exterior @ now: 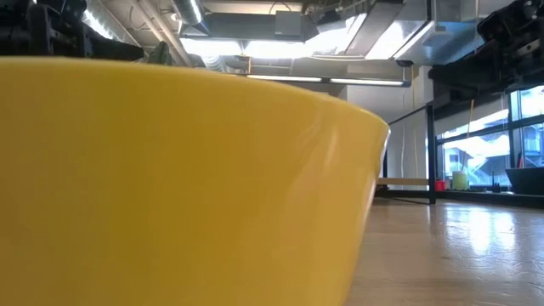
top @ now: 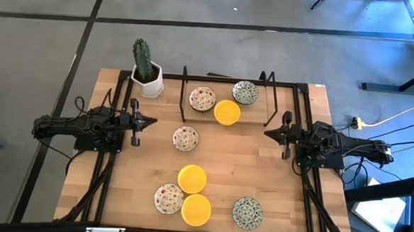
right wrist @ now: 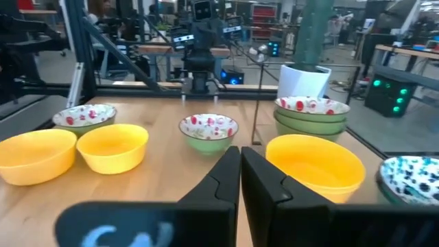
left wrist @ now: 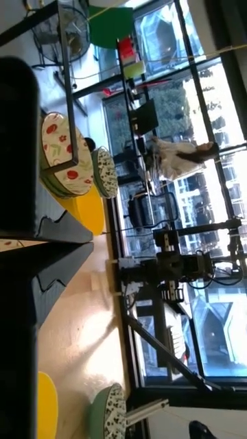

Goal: Pick & Place Mini bowls
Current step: Stack the yellow bowl on the yellow bowls on the shelf

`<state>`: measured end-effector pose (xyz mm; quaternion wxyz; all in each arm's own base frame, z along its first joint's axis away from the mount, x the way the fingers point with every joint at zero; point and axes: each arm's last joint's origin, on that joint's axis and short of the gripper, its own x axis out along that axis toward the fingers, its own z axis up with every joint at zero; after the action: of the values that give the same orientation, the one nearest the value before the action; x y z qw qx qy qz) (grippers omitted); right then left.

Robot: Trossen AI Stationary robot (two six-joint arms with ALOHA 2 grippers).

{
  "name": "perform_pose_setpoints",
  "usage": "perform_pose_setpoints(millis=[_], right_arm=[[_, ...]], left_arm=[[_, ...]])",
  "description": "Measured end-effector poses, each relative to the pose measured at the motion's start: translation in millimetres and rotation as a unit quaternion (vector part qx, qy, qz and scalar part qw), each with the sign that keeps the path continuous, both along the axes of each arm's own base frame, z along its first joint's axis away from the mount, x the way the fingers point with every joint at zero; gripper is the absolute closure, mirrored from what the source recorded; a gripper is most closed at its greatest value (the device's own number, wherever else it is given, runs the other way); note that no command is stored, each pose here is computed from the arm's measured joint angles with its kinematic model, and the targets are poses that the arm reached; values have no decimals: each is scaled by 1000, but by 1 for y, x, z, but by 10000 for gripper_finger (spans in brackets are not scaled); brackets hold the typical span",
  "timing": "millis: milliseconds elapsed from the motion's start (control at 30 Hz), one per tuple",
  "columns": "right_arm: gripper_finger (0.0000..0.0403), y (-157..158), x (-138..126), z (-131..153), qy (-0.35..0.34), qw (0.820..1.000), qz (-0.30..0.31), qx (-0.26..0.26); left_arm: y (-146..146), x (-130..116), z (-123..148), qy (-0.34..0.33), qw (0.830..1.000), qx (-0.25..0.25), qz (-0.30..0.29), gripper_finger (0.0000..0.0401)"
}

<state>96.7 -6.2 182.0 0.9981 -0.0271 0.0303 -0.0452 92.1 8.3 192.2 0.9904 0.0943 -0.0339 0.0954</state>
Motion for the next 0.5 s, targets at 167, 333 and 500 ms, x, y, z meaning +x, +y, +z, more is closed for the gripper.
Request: perform_pose_setpoints(millis=[167, 333, 500], right_arm=[[386, 0, 0, 1, -4, 1000, 7, 1], [386, 0, 1, 6, -36, 998, 3, 46], [386, 8, 7, 28, -132, 984, 116, 13]], left_arm=[[0, 0, 1, -7, 1000, 0, 0, 396], [0, 0, 2, -9, 1000, -2, -4, 391], [-2, 0, 2, -5, 999, 29, -31, 395]])
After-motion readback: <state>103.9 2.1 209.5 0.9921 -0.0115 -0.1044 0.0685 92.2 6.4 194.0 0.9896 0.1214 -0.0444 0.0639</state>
